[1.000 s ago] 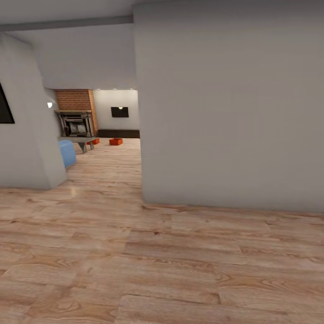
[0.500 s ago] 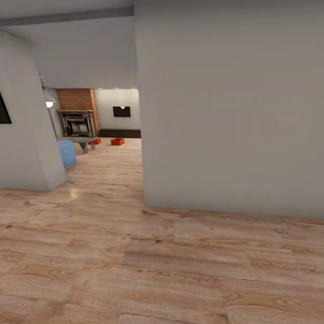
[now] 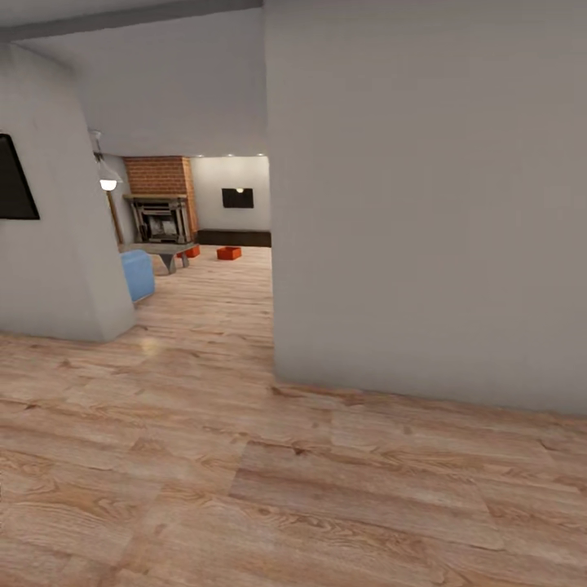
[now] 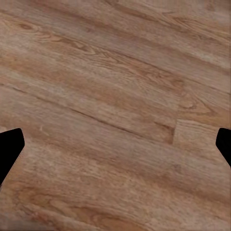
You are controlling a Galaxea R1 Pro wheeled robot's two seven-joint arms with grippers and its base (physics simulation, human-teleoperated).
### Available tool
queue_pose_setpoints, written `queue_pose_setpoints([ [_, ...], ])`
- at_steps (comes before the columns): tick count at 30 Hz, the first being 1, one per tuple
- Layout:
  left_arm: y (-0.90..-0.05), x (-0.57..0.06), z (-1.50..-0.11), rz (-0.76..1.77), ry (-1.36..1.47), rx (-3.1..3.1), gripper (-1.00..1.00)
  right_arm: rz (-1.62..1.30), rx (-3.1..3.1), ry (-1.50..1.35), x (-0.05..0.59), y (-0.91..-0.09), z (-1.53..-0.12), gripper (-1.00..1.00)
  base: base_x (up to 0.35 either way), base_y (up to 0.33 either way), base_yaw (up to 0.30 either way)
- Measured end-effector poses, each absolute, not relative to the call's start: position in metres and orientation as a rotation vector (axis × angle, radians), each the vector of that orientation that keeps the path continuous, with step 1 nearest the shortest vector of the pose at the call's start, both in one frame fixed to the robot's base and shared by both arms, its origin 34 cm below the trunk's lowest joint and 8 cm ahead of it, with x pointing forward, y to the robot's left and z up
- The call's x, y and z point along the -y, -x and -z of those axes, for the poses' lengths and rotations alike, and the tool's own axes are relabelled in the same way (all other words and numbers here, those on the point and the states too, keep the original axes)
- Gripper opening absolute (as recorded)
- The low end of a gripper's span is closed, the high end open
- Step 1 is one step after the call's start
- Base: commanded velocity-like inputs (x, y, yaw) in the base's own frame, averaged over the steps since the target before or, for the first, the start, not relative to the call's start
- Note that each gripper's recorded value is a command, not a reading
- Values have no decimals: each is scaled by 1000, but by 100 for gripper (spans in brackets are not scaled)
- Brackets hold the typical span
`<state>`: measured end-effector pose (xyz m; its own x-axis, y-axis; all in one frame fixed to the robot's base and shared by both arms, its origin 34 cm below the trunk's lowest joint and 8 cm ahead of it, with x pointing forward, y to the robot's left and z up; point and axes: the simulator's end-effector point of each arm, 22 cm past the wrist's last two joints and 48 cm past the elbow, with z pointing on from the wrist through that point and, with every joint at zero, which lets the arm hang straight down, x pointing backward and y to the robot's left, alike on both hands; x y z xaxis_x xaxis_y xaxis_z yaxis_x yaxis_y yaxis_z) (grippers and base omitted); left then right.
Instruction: Move the two storage containers from the living room to the garage. In the garage, place one container on the floor and stack the other container on top of it (either order is fine).
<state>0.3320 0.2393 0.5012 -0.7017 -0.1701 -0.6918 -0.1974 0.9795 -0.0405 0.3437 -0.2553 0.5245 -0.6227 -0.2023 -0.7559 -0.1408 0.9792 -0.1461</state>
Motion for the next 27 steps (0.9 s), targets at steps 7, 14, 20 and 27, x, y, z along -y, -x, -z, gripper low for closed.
queue_pose_setpoints([
  [7, -330, -239, -500, -48, 255, -2370, 100, 90, -2259, 239, 255, -342, -523, 100, 326, 0, 132],
  [14, -327, -238, -499, -48, 256, -2376, 100, 89, -2265, 240, 255, -340, -522, 100, 326, 0, 131],
  [20, -325, -239, -497, -50, 256, -2383, 100, 89, -2271, 240, 255, -338, -521, 100, 326, 0, 131],
  [27, -323, -239, -496, -50, 256, -2390, 100, 88, -2279, 242, 255, -335, -519, 100, 326, 0, 136],
])
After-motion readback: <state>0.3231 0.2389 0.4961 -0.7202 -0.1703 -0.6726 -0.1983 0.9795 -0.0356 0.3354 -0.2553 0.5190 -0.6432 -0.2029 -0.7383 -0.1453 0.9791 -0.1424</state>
